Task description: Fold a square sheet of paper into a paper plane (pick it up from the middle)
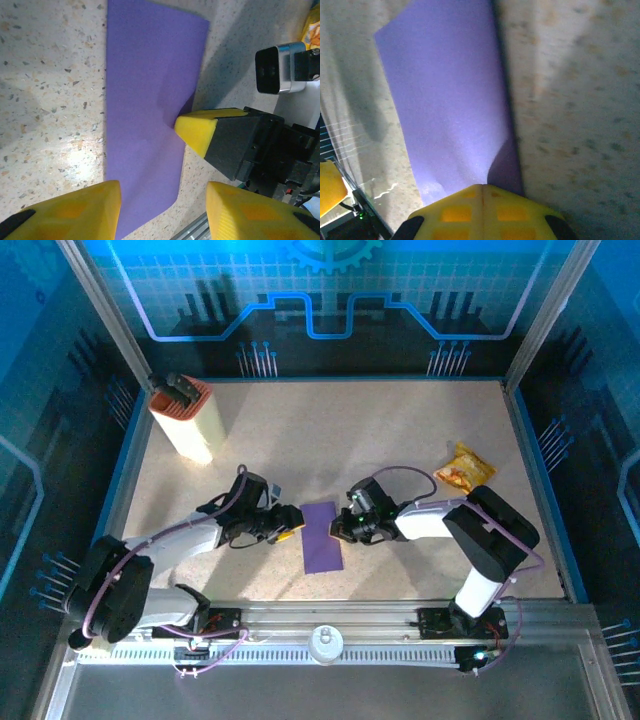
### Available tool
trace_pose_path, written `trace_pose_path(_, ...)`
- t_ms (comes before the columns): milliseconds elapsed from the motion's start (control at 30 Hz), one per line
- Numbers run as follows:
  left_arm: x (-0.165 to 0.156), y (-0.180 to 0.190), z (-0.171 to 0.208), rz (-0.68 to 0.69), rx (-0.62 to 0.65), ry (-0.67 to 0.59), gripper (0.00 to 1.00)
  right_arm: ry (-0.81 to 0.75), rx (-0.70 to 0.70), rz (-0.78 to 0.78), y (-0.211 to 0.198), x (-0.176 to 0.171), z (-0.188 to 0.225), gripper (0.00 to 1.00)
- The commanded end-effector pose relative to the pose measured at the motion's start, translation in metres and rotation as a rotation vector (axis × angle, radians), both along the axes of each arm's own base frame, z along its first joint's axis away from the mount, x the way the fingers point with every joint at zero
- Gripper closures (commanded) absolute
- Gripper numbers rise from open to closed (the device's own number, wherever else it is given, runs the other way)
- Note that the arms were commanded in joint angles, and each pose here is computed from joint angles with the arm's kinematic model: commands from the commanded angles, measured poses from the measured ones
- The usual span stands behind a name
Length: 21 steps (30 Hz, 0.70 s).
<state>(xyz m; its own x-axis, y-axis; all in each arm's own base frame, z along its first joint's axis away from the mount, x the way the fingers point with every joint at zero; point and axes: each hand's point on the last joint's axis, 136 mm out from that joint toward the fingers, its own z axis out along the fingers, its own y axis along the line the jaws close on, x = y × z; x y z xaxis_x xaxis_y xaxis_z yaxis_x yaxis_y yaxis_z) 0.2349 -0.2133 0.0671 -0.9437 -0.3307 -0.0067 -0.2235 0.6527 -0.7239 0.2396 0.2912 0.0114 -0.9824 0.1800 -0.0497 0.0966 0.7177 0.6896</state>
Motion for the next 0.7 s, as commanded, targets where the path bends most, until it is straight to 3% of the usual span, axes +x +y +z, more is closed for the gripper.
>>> trace_pose_path(0,0.006,-0.010,0.000,-0.008,-0.013,-0.001,0.50,0.088,-0.039,-0.035,-0.020,-0.012,-0.028,0.94)
trace_pose_path(667,0.000,-0.024,-0.036,-0.058,0.032,0.094,0.54,0.125,-0.011,-0.083,-0.025,-0.014,-0.039,0.94)
